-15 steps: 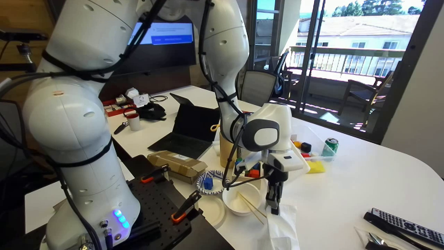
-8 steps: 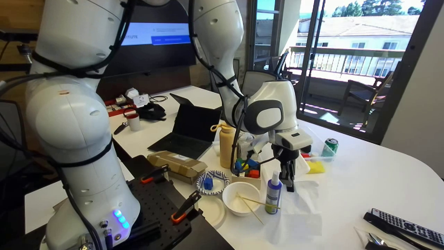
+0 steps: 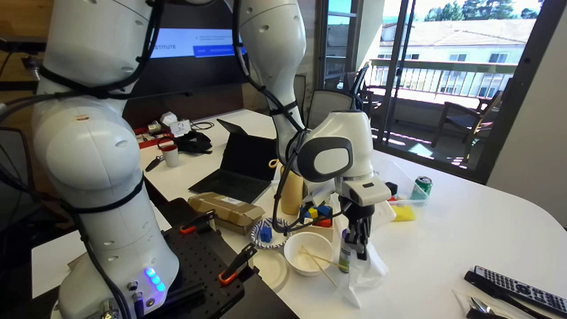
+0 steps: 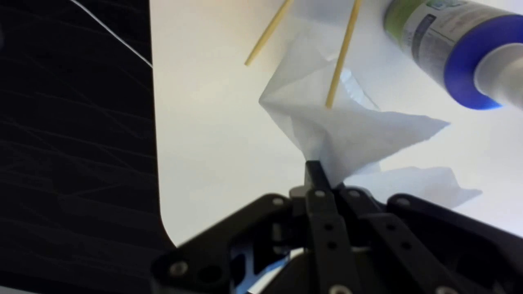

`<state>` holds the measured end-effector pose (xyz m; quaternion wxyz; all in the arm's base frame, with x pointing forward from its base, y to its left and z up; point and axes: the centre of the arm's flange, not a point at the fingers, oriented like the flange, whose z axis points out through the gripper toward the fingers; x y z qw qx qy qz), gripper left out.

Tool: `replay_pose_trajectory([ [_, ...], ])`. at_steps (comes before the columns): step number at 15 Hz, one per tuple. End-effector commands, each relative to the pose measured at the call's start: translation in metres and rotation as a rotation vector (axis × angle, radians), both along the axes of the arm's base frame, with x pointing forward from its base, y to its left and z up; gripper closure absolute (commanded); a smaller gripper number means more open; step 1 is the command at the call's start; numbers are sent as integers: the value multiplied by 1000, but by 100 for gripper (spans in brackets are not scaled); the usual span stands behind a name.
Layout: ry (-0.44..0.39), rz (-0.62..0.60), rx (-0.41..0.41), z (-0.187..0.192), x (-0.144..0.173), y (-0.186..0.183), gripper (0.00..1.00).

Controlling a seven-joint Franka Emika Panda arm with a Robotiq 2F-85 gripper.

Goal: Pick up a tissue and put it on the table

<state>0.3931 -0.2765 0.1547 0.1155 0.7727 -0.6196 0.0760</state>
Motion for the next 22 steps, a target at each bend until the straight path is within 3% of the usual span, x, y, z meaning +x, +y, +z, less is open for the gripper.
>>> replay_pose_trajectory([
  [1,27,-59,-10,-9,-41,-13,100],
  [8,141,-139,-13,-45,-84,-42,100],
  [15,218,-87,17,-93,-66,-19,100],
  [20,250,-79,7,-114,-60,-23,100],
  [22,262,-79,3,-117,-60,-25,72],
])
